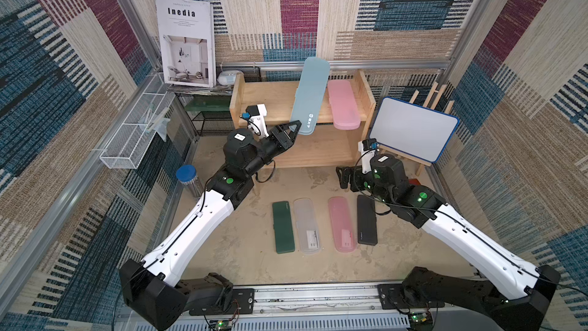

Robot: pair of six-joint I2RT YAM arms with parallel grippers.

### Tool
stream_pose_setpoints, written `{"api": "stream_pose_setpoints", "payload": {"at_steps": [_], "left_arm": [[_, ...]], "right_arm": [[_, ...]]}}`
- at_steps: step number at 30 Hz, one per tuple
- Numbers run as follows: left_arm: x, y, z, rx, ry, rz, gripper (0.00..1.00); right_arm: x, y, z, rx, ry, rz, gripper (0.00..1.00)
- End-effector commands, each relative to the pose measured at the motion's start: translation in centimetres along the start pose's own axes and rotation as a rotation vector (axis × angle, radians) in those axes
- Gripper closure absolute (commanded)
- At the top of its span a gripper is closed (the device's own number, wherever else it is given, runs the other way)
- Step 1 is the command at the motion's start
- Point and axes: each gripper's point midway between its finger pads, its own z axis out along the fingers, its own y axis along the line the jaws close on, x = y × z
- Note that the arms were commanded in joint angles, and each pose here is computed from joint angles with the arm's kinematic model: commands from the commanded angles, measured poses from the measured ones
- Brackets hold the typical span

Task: Remove the pencil cases from the shelf
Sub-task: Pick up the pencil case from the shelf.

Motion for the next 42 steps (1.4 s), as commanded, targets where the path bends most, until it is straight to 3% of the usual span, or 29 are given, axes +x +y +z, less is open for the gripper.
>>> {"api": "stream_pose_setpoints", "payload": {"at_steps": [1,6,12,18,23,32,42], "left_arm": [[0.0,1.8,-0.9,-0.079,-0.034,0.029,0.74],[-0.1,2.2,-2.7,-0.088,-0.081,0.078,0.86],[0.4,3.0,-5.5,-0.117,-0.120,0.180,0.88],[2.4,4.1,-9.2,-0.074,-0.189,0.458,0.88],[3.6,5.1,-12.1,-0.099,-0.228,0.605,0.86],[3.2,5.3,-15.4,-0.162,-0.279,0.672,0.87],[3.4,5.8,-16.9,-0.189,-0.296,0.676,0.87]], "right_arm": [[-0.7,0.5,0.0,-0.019,-0.019,-0.004,0.01],[-0.9,1.1,0.3,-0.044,-0.016,-0.003,0.01],[-1.6,2.5,0.0,-0.121,-0.025,0.002,0.01],[-5.9,7.9,-2.4,-0.378,-0.099,-0.006,0.01],[-8.3,14.7,-4.3,-0.611,-0.112,-0.029,0.01],[-8.8,23.3,-1.3,-0.756,-0.089,-0.017,0.01],[-10.2,27.9,0.8,-0.823,-0.093,-0.002,0.01]]}}
